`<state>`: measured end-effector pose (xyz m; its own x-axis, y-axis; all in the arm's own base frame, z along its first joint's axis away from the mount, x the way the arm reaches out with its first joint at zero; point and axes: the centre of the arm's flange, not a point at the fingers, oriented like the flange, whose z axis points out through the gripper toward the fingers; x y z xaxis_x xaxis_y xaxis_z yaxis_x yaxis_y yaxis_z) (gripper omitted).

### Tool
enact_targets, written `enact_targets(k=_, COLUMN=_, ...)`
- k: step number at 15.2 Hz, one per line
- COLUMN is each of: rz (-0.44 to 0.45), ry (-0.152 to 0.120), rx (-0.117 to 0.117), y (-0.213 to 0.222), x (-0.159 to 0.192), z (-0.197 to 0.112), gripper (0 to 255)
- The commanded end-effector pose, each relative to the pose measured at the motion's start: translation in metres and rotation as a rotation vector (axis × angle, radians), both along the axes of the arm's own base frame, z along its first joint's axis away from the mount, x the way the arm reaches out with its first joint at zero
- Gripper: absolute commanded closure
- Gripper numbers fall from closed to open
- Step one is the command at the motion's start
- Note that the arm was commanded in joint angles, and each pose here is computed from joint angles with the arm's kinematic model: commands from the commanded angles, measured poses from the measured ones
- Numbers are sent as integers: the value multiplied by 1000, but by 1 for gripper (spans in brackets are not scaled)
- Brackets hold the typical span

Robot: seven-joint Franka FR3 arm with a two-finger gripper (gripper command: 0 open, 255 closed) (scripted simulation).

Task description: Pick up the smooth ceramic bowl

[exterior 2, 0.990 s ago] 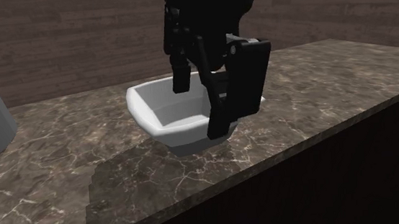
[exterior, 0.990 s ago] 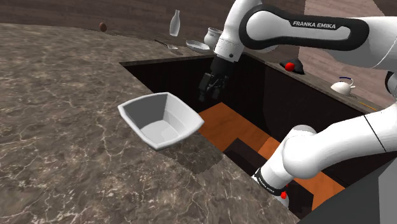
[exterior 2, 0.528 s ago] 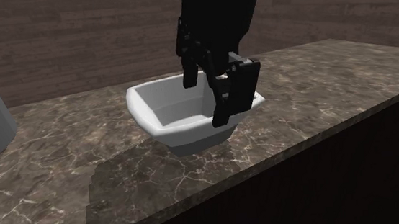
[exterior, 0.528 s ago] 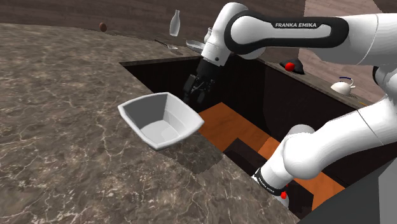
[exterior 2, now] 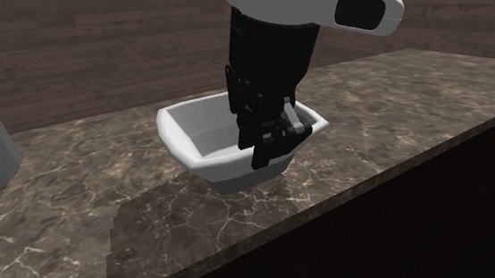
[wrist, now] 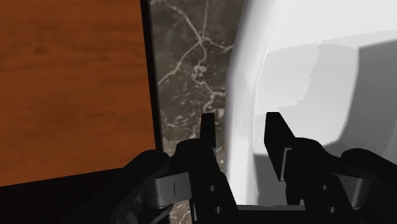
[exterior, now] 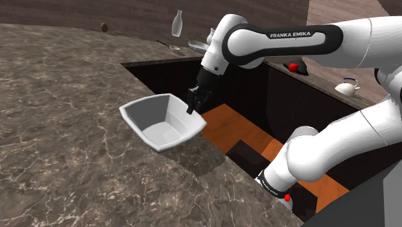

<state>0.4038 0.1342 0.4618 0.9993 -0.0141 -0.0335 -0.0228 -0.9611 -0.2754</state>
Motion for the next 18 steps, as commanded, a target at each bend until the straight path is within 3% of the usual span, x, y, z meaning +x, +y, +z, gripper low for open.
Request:
enact_targets(k=1, rz=0, ry=0, rx=0, y=0, x=0, z=0, gripper=255)
enact_targets(k=8, rz=0, ry=0, rx=0, y=0, x=0, z=0, gripper=255)
enact_targets(k=18, rz=0, ry=0, rx=0, y=0, x=0, z=52, gripper=255)
